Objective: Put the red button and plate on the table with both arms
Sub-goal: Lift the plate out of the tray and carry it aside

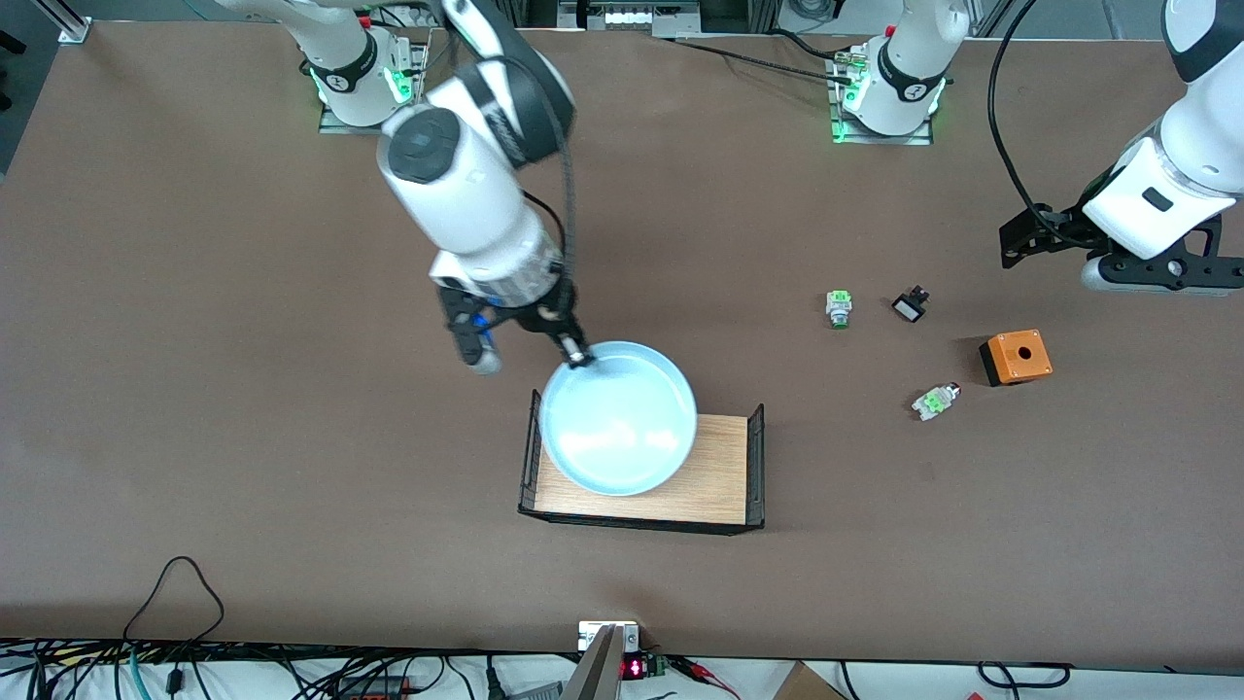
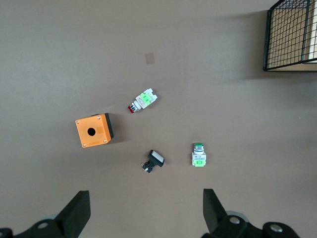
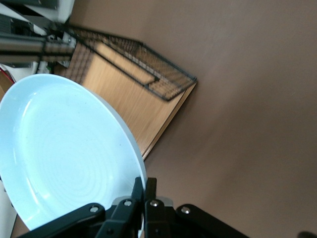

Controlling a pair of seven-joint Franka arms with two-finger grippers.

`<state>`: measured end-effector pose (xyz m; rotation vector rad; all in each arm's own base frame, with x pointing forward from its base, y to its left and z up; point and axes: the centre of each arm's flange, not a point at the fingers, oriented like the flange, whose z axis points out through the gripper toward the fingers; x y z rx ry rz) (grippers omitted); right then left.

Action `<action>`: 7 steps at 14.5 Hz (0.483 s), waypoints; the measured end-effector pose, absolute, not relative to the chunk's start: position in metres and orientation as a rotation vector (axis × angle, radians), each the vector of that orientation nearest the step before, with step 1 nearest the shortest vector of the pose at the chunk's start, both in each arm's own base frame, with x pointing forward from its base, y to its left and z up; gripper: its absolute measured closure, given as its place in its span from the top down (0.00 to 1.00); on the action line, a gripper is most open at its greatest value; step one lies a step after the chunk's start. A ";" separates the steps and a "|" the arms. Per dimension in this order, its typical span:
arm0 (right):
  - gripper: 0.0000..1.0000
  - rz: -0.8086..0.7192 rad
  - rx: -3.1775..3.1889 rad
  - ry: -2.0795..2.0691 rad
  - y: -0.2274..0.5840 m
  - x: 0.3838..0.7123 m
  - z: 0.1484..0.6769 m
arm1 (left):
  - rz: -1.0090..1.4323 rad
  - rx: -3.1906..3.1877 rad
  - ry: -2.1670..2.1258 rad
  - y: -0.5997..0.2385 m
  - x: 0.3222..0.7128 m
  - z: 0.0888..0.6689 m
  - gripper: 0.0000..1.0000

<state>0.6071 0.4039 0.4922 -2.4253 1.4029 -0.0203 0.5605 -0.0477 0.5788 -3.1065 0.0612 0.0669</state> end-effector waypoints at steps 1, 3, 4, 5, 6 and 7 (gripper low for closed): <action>0.03 -0.013 -2.451 1.382 0.382 0.610 0.509 | 0.067 -3.106 0.061 -0.048 0.560 0.579 1.00; 0.03 0.010 -2.522 1.320 0.341 0.613 0.531 | 0.067 -3.106 0.061 -0.048 0.560 0.579 1.00; 0.03 0.030 -2.574 1.271 0.323 0.613 0.534 | 0.067 -3.106 0.061 -0.048 0.560 0.579 1.00; 0.03 0.058 -2.627 1.220 0.304 0.613 0.534 | 0.067 -3.106 0.061 -0.048 0.560 0.579 1.00; 0.03 0.084 -2.673 1.171 0.285 0.614 0.533 | 0.066 -3.106 0.061 -0.048 0.560 0.579 1.00; 0.03 0.111 -2.716 1.117 0.264 0.616 0.528 | 0.066 -3.106 0.061 -0.048 0.560 0.579 1.00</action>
